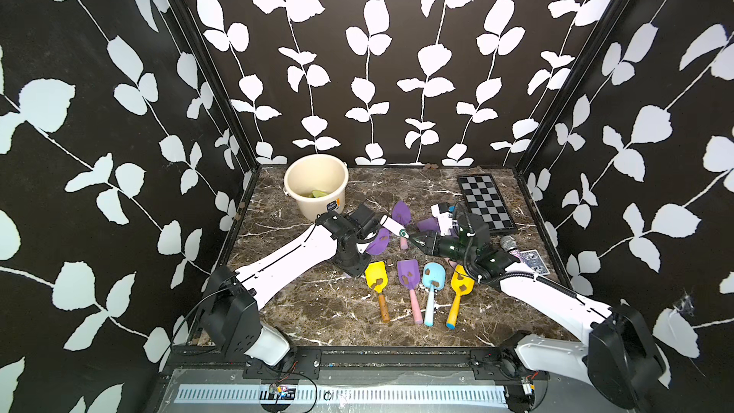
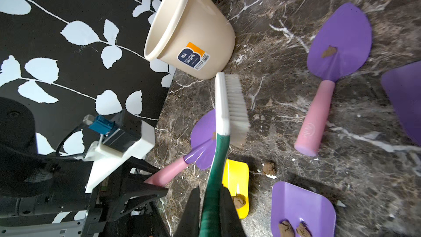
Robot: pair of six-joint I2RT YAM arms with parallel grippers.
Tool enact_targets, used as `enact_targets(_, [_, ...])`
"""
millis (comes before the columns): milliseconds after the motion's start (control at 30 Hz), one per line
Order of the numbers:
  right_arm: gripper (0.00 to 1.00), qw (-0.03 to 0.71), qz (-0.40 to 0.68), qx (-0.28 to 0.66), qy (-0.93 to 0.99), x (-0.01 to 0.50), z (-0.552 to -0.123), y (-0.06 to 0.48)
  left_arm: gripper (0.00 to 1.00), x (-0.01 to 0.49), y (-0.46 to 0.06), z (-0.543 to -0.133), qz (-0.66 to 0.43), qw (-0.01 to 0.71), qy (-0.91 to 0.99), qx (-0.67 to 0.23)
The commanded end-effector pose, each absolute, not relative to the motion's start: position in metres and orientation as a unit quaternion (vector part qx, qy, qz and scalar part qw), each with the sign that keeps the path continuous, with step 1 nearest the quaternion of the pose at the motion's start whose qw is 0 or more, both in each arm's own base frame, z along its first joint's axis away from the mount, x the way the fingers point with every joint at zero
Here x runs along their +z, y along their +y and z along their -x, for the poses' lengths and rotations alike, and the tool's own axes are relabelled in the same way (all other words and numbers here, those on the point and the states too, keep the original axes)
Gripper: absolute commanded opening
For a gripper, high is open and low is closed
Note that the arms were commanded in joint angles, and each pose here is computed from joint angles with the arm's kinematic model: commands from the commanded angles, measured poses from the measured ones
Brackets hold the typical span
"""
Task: Brush the soil off the hand trowel and place it into the bucket
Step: Brush off the soil from the hand trowel.
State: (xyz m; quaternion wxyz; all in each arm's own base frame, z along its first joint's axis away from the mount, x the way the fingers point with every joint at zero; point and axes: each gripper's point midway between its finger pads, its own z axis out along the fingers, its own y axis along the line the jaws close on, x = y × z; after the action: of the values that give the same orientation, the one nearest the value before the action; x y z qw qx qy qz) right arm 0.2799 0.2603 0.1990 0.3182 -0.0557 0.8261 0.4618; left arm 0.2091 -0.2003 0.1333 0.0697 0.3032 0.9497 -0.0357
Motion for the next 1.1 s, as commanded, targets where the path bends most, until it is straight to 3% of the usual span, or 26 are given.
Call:
enact_targets(0, [0.00,0.351,0.080,0.489,0.795,0.226,-0.277,0.265,0.00,0.133,-0.196,-0.206,-0.311,0.059,0.948,-0.034])
enact_targets(200, [0.00,0.294,0.147,0.543,0.772,0.228,-0.250,0.305,0.00,0.142,-0.197,-0.212,-0.316,0.072,0.946,-0.028])
enact_targets(333, [0.00,0.267,0.126,0.547,0.784,0.203,-0.249,0.311,0.00,0.148,-0.195,-0.213,-0.317,0.081,0.945,-0.025])
enact_targets(767, [0.00,0.311,0.056,0.461,0.829,0.170,-0.263,0.264,0.00,0.147,-0.181,-0.205,-0.312,0.066,0.948,-0.014])
enact_targets(1067, [0.00,0.350,0.101,0.490,0.792,0.218,-0.253,0.267,0.00,0.146,-0.179,-0.206,-0.311,0.065,0.948,-0.009])
